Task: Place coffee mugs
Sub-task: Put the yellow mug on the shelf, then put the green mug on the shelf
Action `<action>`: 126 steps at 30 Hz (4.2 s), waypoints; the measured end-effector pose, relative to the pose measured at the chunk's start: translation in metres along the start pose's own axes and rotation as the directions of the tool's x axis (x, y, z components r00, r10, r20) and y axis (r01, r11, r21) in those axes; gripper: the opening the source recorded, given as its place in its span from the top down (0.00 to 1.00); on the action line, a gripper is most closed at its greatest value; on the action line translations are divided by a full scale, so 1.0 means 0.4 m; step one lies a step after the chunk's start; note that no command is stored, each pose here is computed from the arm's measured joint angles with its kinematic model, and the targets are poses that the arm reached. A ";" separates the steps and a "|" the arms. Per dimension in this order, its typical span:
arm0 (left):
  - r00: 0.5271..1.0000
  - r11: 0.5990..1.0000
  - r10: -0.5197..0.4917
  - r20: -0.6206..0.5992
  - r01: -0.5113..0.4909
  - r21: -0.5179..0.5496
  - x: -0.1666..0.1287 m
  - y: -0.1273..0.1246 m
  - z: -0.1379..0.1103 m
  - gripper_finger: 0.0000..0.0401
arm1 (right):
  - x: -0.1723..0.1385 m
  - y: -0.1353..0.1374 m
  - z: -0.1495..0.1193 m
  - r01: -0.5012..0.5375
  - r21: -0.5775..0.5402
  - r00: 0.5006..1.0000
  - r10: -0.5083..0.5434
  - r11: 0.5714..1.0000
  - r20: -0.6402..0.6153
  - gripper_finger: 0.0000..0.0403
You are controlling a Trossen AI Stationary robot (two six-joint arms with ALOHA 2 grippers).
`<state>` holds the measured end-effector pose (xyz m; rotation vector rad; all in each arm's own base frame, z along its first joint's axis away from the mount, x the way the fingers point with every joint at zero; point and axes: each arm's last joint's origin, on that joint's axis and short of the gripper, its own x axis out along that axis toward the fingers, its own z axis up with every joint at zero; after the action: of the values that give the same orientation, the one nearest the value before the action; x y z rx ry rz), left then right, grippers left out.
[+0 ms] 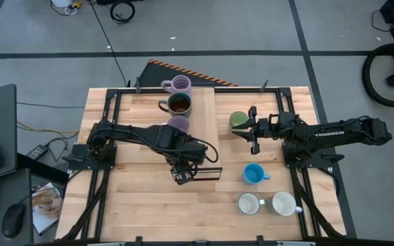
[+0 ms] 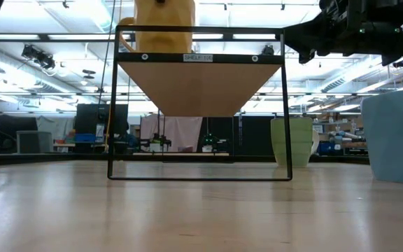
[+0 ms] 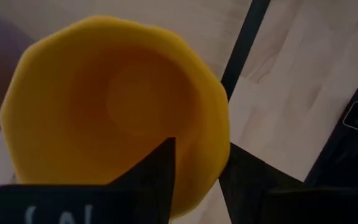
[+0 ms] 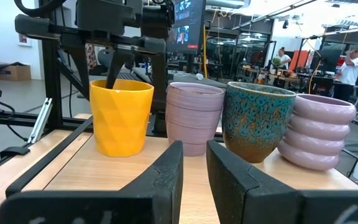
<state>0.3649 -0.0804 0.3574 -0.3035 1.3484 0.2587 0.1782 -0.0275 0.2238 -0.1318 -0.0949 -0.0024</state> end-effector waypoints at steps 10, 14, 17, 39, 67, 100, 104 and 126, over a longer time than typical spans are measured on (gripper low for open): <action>1.000 0.995 0.024 0.017 -0.025 0.099 -0.001 0.001 0.000 0.56 | 0.000 0.000 -0.002 -0.001 -0.009 1.000 0.001 1.000 -0.007 0.81; 1.000 0.994 0.023 0.018 -0.024 0.102 -0.003 0.002 0.000 0.56 | 0.000 0.000 -0.003 -0.001 -0.005 1.000 0.001 1.000 -0.011 0.81; 0.999 0.992 0.023 0.025 -0.026 0.127 -0.008 -0.002 -0.005 0.57 | 0.000 0.000 -0.003 -0.002 -0.006 1.000 0.001 1.000 -0.013 0.81; 0.909 0.945 0.212 0.360 -0.284 0.161 -0.145 -0.025 -0.106 0.57 | 0.000 0.000 -0.003 -0.002 0.001 1.000 0.002 1.000 -0.014 0.81; 0.691 0.939 0.038 0.722 -0.272 0.211 -0.158 0.106 -0.218 0.72 | 0.000 0.006 -0.001 -0.029 0.005 1.000 0.029 1.000 -0.003 0.81; 0.228 0.911 -0.236 0.945 -0.287 0.297 0.092 0.393 -0.564 0.72 | 0.078 -0.062 0.054 0.308 0.063 0.828 -0.235 0.949 -0.509 0.81; 0.216 0.921 -0.222 0.951 -0.275 0.277 0.127 0.405 -0.579 0.72 | 0.093 -0.066 0.046 0.319 0.051 0.739 -0.215 0.946 -0.638 0.80; 0.127 0.942 -0.213 0.969 -0.237 0.238 0.217 0.412 -0.593 0.72 | 0.158 -0.079 0.000 0.043 -0.099 0.182 -0.106 0.994 -0.978 0.55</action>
<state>0.1075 -0.0115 0.2162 0.2233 -0.0588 0.1605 0.2407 -0.0586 0.2340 -0.1547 1.2815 -0.1985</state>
